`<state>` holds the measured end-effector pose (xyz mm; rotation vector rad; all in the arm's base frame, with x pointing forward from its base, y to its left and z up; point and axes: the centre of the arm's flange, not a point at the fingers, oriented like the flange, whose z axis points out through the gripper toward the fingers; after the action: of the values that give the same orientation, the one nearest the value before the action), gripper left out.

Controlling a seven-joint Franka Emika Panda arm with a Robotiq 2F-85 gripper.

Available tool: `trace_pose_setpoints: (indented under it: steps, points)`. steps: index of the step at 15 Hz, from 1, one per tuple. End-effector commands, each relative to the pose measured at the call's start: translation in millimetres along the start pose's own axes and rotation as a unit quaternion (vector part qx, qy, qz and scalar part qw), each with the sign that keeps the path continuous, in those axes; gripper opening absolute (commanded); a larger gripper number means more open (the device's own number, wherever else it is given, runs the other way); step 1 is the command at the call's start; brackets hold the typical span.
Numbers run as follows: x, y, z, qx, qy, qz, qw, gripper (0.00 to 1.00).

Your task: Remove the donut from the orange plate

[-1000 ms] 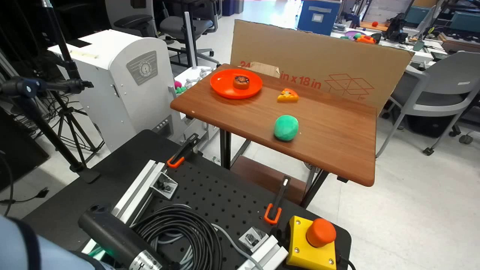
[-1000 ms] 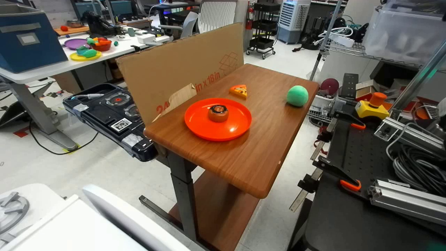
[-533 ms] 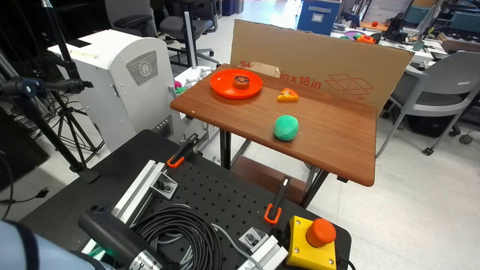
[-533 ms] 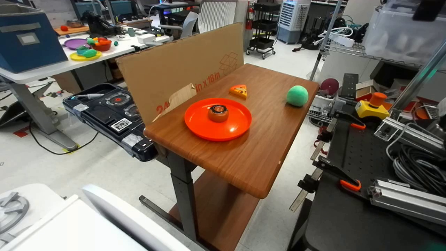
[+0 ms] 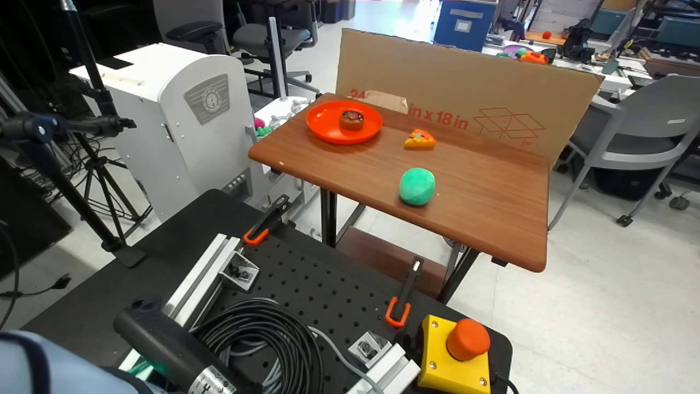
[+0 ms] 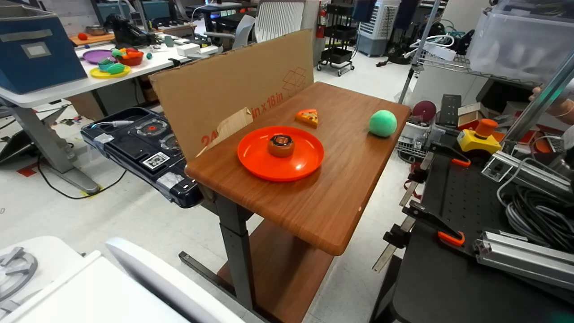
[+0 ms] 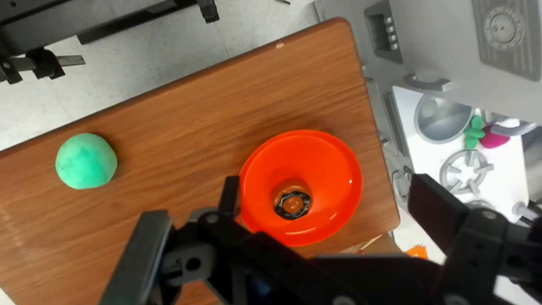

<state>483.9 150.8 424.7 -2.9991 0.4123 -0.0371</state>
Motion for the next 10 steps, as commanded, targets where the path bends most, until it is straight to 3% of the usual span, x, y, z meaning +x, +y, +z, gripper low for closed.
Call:
trace_pose_setpoints:
  steps: [1,5,10]
  points:
    - [67,-23,27,-0.040,0.012,0.018,0.9990,1.00]
    - [110,-27,78,-0.090,0.011,0.034,0.9952,1.00]
    - [151,-32,138,-0.114,-0.009,0.055,0.9919,1.00]
